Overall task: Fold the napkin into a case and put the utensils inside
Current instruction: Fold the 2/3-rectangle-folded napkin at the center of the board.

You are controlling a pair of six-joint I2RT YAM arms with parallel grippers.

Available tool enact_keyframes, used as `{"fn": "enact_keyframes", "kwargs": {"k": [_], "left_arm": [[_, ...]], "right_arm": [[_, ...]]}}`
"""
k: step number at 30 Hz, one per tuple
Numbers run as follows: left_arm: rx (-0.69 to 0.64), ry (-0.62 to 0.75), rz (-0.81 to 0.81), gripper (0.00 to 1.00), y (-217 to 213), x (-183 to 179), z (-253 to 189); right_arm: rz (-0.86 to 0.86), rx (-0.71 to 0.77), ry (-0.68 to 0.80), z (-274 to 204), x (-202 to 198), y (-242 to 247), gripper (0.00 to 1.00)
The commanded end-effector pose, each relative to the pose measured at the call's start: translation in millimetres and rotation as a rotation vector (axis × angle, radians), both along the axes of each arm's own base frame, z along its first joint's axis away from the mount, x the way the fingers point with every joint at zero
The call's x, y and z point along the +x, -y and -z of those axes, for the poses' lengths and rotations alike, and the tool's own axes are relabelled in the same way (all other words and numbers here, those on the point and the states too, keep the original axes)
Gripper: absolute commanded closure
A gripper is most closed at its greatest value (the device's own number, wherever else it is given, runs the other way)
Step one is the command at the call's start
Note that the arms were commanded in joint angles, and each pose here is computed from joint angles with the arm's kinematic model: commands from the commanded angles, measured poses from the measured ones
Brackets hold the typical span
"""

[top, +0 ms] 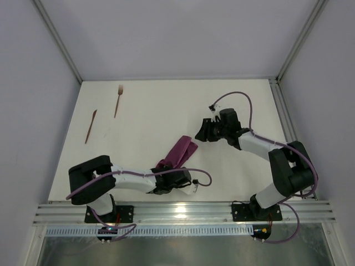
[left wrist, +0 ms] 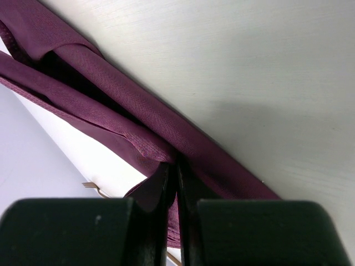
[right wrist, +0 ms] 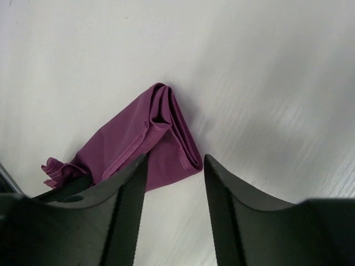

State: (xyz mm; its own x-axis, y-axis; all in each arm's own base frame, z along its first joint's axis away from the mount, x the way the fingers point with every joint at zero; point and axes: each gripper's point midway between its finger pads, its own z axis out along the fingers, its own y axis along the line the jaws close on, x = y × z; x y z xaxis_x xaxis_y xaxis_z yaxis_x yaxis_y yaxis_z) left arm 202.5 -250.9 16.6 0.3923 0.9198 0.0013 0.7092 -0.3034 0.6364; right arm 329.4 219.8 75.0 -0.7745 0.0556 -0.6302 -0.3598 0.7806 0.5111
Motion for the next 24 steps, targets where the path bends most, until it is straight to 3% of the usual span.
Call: {"fn": "enact_keyframes", "kwargs": {"k": [1, 2, 5, 11, 21, 23, 24], "left_arm": [[0.034, -0.136, 0.002, 0.94, -9.6, -20.6, 28.3], [0.035, -0.137, 0.000, 0.94, -9.7, -20.6, 28.2], [0.037, -0.139, -0.001, 0.94, -10.1, -20.8, 28.1], [0.037, -0.140, -0.004, 0.94, -10.0, -20.9, 27.7], [0.036, -0.141, -0.006, 0.93, -9.7, -20.8, 28.5], [0.033, -0.140, -0.006, 0.93, -8.8, -21.0, 27.5], [0.036, -0.141, -0.007, 0.93, -10.0, -21.0, 27.9]], "right_arm": [[-0.058, 0.021, 0.083, -34.1, 7.2, -9.4, 0.48], [-0.068, 0.037, 0.090, -37.7, 9.3, -13.0, 0.37], [-0.102, 0.051, 0.073, -37.3, 17.2, -26.9, 0.35], [-0.166, 0.051, -0.003, -14.4, 27.9, -56.3, 0.35], [-0.189, 0.027, -0.055, 12.1, 17.8, -59.8, 0.36], [-0.196, 0.033, -0.064, 15.8, 15.6, -62.4, 0.38], [-0.196, 0.036, -0.063, 16.0, 15.8, -62.9, 0.44]]}}
